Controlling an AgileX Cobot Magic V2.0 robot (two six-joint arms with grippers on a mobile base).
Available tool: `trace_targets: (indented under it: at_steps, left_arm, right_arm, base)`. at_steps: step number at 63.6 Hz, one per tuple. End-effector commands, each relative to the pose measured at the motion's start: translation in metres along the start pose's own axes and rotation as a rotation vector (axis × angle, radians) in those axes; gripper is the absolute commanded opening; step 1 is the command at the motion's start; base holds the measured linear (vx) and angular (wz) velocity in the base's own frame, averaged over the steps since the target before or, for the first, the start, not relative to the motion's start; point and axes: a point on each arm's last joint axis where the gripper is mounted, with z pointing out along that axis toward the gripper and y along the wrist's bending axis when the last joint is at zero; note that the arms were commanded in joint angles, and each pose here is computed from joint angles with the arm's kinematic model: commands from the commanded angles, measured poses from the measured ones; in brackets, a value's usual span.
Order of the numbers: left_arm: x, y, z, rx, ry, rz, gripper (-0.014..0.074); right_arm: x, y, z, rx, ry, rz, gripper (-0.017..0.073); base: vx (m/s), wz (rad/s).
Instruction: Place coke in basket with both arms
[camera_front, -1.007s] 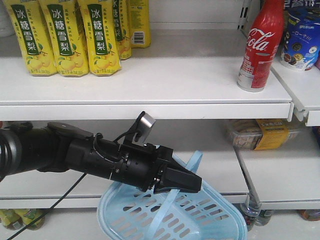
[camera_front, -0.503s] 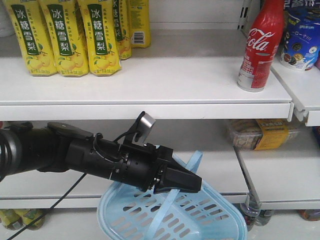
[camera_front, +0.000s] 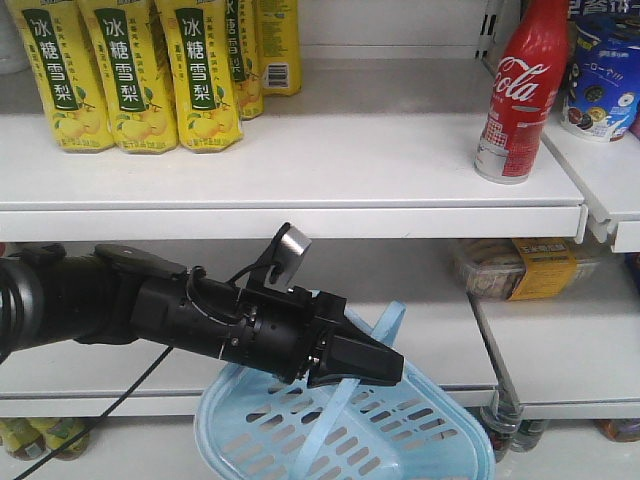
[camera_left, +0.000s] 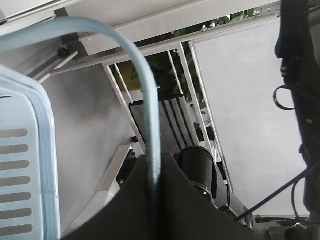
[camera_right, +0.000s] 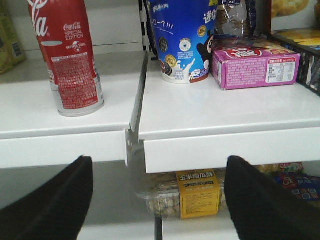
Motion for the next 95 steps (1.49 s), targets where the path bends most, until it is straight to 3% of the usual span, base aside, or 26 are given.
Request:
trace_targets:
  at_steps: [1, 8, 33, 41, 51, 59, 78, 95]
  left_arm:
    - [-0.011, -0.029, -0.008, 0.115, -0.108, 0.012, -0.0006]
    - [-0.011, -0.029, -0.008, 0.115, -0.108, 0.012, -0.0006]
    - [-0.011, -0.029, -0.008, 0.115, -0.108, 0.012, -0.0006]
    - [-0.011, -0.029, -0.008, 0.115, -0.108, 0.012, -0.0006]
    - [-0.011, -0.029, -0.008, 0.115, -0.108, 0.012, -0.0006]
    - [-0.011, -0.029, -0.008, 0.115, -0.108, 0.012, -0.0006]
    - [-0.011, -0.029, -0.008, 0.115, -0.108, 0.012, -0.0006]
    - [-0.011, -0.029, -0.008, 0.115, -0.108, 0.012, -0.0006]
  right_arm:
    - [-0.028, 0.001, -0.003, 0.000, -0.123, -0.024, 0.0539]
    - [-0.043, 0.003, -0.004, 0.000, -0.157, -0.071, 0.0539]
    - [-0.095, 0.013, 0.023, -0.080, -0.119, -0.075, 0.0539]
    - [-0.104, 0.019, 0.037, -0.138, -0.094, -0.061, 0.0539]
    - [-0.117, 0.026, 0.054, -0.213, -0.092, -0.114, 0.0539]
    - [-0.124, 0.028, 0.067, -0.230, -0.120, -0.099, 0.0539]
    - [-0.124, 0.033, 0.096, -0.288, -0.144, -0.128, 0.0539]
    - [-0.127, 0.033, 0.113, -0.299, -0.202, -0.100, 0.0539]
  base:
    - [0.00, 0.00]
    - [0.00, 0.00]
    - [0.00, 0.00]
    - [0.00, 0.00]
    - [0.00, 0.00]
    - [0.00, 0.00]
    - [0.00, 0.00]
    - [0.00, 0.00]
